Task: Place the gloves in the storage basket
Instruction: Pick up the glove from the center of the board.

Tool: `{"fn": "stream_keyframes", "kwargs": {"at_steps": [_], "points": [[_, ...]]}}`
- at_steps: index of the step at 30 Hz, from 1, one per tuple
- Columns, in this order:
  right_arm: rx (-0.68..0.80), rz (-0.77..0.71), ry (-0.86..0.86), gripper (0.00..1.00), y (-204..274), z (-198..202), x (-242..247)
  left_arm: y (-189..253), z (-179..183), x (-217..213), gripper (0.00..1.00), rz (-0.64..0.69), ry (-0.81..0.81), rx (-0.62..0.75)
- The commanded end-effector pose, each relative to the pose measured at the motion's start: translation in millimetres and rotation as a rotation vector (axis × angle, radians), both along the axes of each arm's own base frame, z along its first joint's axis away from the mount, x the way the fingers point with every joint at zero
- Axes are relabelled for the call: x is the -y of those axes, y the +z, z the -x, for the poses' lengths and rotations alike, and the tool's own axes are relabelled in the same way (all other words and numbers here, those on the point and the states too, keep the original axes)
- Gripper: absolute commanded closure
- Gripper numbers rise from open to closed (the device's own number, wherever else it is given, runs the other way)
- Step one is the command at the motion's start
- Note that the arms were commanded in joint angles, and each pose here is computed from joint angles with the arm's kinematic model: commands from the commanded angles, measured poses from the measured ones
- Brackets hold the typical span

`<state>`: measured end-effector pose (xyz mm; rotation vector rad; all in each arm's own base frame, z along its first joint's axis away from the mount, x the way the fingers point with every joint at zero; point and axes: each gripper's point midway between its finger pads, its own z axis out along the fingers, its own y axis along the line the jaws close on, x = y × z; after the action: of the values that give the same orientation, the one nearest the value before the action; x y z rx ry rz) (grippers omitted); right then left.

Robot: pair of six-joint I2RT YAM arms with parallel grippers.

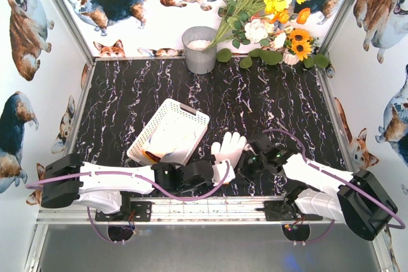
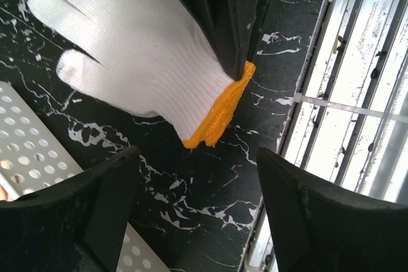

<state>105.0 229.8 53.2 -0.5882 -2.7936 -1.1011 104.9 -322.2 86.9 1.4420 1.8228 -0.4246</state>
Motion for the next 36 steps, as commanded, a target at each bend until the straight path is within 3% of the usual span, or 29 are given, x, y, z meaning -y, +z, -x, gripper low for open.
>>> {"fn": "stream_keyframes", "kwargs": {"at_steps": [1, 12, 18, 22, 30, 31, 33, 36], "points": [[0.035, -0.083, -0.017, 1.00, 28.2, -12.9, -11.7, 12.6, 0.0, 18.8, 0.29, 0.037, -0.067, 0.045], [0.031, -0.162, -0.065, 1.00, 40.8, -20.3, -8.1, -5.0, 4.6, 46.9, 0.27, 0.053, -0.148, 0.039], [0.023, -0.182, -0.073, 1.00, 43.0, -21.0, -6.1, -15.8, 1.1, 62.9, 0.30, 0.028, -0.178, 0.054], [0.016, -0.188, -0.083, 1.00, 41.3, -20.8, -4.8, -25.5, -4.7, 64.6, 0.43, 0.017, -0.154, 0.068], [0.028, -0.203, -0.098, 0.99, 44.1, -25.3, -4.4, -27.6, -22.4, 59.3, 0.91, -0.001, -0.058, 0.115], [0.036, -0.202, -0.109, 0.94, 44.9, -27.6, -2.8, -27.8, -23.8, 57.4, 1.00, -0.003, -0.048, 0.112], [0.052, -0.187, -0.141, 0.84, 45.8, -32.9, 2.3, -26.6, -25.6, 54.4, 1.00, 0.005, -0.031, 0.103], [0.077, -0.134, -0.193, 0.59, 43.4, -39.2, 12.4, -22.2, -27.5, 51.5, 1.00, 0.027, -0.010, 0.092]]}}
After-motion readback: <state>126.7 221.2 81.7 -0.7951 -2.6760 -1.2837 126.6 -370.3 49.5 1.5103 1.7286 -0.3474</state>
